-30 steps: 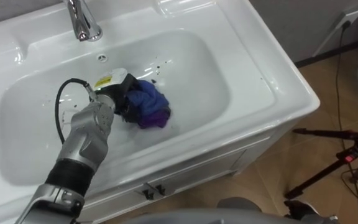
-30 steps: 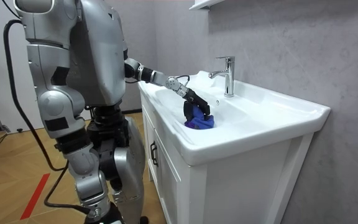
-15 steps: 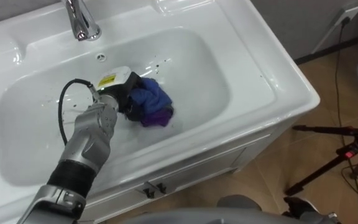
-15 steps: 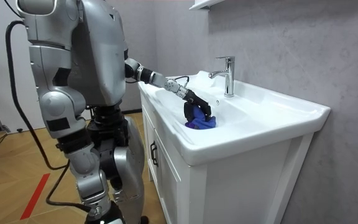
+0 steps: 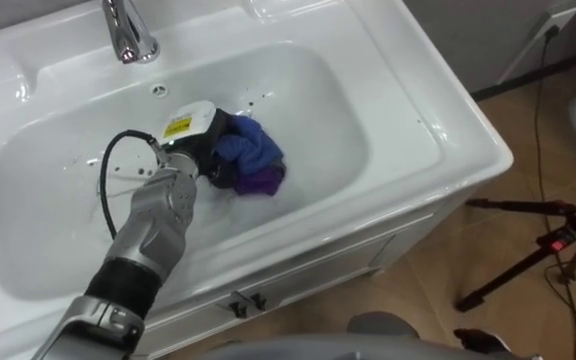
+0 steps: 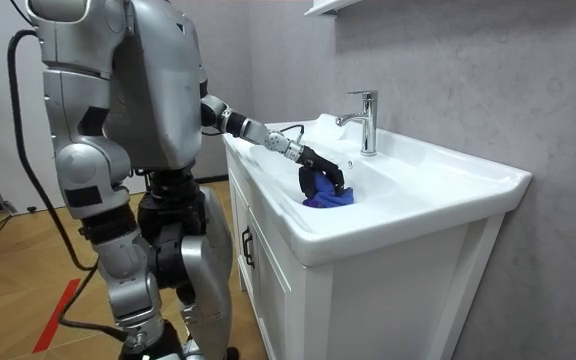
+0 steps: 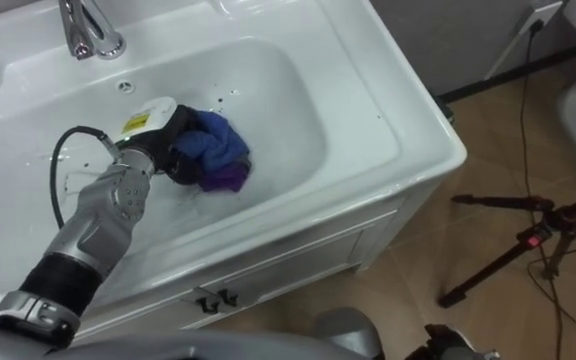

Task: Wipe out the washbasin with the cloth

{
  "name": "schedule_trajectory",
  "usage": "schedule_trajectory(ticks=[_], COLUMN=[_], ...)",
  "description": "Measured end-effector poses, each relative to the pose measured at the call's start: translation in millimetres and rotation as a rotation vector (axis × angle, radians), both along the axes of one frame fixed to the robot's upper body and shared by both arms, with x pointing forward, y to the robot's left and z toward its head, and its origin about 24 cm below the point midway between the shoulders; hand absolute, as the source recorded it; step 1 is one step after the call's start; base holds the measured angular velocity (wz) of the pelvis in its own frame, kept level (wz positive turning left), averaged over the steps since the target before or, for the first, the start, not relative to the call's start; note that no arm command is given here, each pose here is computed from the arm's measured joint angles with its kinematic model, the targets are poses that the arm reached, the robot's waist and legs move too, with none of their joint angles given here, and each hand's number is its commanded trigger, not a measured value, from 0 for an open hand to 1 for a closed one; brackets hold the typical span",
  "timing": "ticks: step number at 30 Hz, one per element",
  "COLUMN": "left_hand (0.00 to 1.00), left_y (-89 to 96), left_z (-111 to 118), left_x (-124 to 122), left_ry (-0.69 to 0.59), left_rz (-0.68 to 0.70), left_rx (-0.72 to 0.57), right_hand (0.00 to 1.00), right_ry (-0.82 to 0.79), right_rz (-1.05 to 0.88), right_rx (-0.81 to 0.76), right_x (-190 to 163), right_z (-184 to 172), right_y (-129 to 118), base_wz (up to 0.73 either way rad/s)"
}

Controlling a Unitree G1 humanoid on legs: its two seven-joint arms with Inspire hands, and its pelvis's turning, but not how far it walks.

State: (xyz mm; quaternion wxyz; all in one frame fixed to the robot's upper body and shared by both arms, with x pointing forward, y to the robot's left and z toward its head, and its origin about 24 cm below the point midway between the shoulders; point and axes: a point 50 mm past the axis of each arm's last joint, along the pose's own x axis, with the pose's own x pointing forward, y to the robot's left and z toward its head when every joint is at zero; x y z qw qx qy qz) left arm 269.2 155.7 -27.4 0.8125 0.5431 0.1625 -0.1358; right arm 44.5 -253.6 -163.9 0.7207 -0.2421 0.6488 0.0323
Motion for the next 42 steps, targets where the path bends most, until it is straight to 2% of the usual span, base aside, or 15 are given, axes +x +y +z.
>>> schedule_trajectory(ticks=[7, 20, 42], left_hand=[1.00, 1.00, 1.00], left_y=[0.0, 19.2, 19.4], left_z=[1, 0, 12], left_x=[5, 13, 22], left_ry=[-0.019, -0.035, -0.129], left_rz=[0.014, 0.106, 0.120], left_rx=[0.000, -0.023, -0.009], right_hand=[0.00, 0.00, 0.00], right_ry=[0.041, 0.082, 0.027], right_rz=[0.024, 0.007, -0.022], right_rx=[0.024, 0.044, 0.025], right_x=[-11, -28, -30], right_z=[-3, -4, -2], right_y=[6, 8, 9], base_wz=[-0.09, -0.14, -0.06])
